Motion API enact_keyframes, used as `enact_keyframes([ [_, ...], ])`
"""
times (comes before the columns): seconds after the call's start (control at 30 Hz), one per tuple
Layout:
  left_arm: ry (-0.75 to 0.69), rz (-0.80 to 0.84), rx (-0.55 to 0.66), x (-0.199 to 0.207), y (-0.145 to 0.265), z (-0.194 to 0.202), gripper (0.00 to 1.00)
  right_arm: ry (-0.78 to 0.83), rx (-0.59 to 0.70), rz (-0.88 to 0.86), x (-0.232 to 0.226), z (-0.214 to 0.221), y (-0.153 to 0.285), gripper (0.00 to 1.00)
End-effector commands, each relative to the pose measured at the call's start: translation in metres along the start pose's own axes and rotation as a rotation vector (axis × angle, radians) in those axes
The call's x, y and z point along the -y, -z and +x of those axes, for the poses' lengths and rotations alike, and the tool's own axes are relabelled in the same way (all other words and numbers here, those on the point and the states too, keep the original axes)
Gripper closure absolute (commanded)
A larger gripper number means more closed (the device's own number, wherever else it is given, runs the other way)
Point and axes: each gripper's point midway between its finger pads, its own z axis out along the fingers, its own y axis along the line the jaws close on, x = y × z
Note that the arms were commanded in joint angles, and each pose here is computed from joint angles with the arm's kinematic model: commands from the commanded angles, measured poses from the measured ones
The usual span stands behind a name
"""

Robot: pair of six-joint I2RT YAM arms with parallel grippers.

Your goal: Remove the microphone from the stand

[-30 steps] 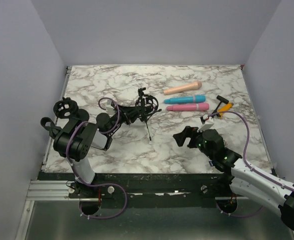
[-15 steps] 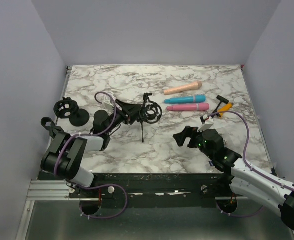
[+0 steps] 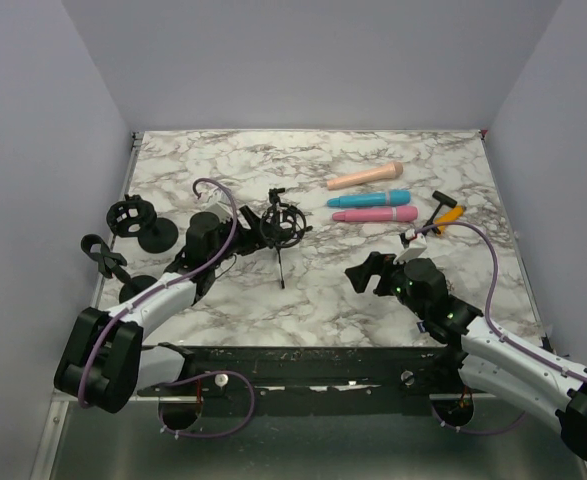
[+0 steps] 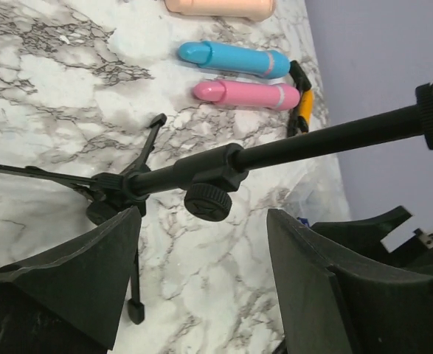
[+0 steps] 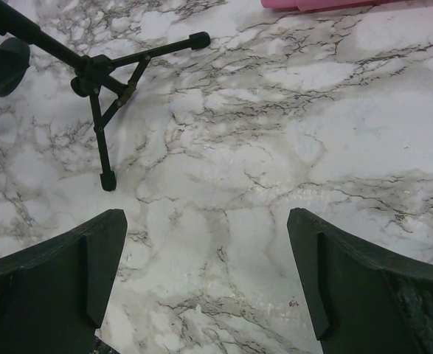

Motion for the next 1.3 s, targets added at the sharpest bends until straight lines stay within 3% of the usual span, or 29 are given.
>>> enact_keyframes([
  [0.0, -0.209, -0.035, 0.011, -0.014, -0.002, -0.003, 0.33, 0.015, -0.002, -0.025, -0.004, 0.002, 0.000, 0.00],
  [0.17, -0.278, 0.033, 0.045, -0.002, -0.006, -0.011, 0.47, 0.015, -0.005, -0.026, -0.004, 0.003, -0.001, 0.00],
  [0.47, -0.300, 0.056, 0.058, 0.008, -0.013, -0.021, 0.51, 0.017, -0.008, -0.026, -0.004, 0.003, -0.001, 0.00],
  [0.63, -0.283, 0.065, 0.036, 0.009, -0.016, -0.018, 0.70, 0.016, -0.009, -0.027, -0.004, 0.004, -0.002, 0.00],
  [0.7, -0.262, 0.076, 0.028, 0.009, -0.016, -0.015, 0.83, 0.017, -0.010, -0.027, -0.004, 0.004, -0.001, 0.00],
  [0.77, -0.201, 0.096, -0.002, 0.013, -0.016, -0.011, 1.00, 0.017, -0.008, -0.028, -0.005, 0.003, -0.001, 0.00],
  [1.0, 0.163, 0.261, -0.080, 0.042, -0.006, 0.000, 1.00, 0.017, -0.010, -0.029, -0.005, 0.004, -0.001, 0.00],
  [1.17, 0.452, 0.405, -0.043, 0.061, 0.001, -0.014, 1.00, 0.018, -0.014, -0.028, -0.004, 0.005, -0.002, 0.00],
  [1.27, 0.554, 0.478, -0.025, 0.068, 0.002, -0.021, 1.00, 0.018, -0.014, -0.027, -0.004, 0.005, -0.002, 0.00],
])
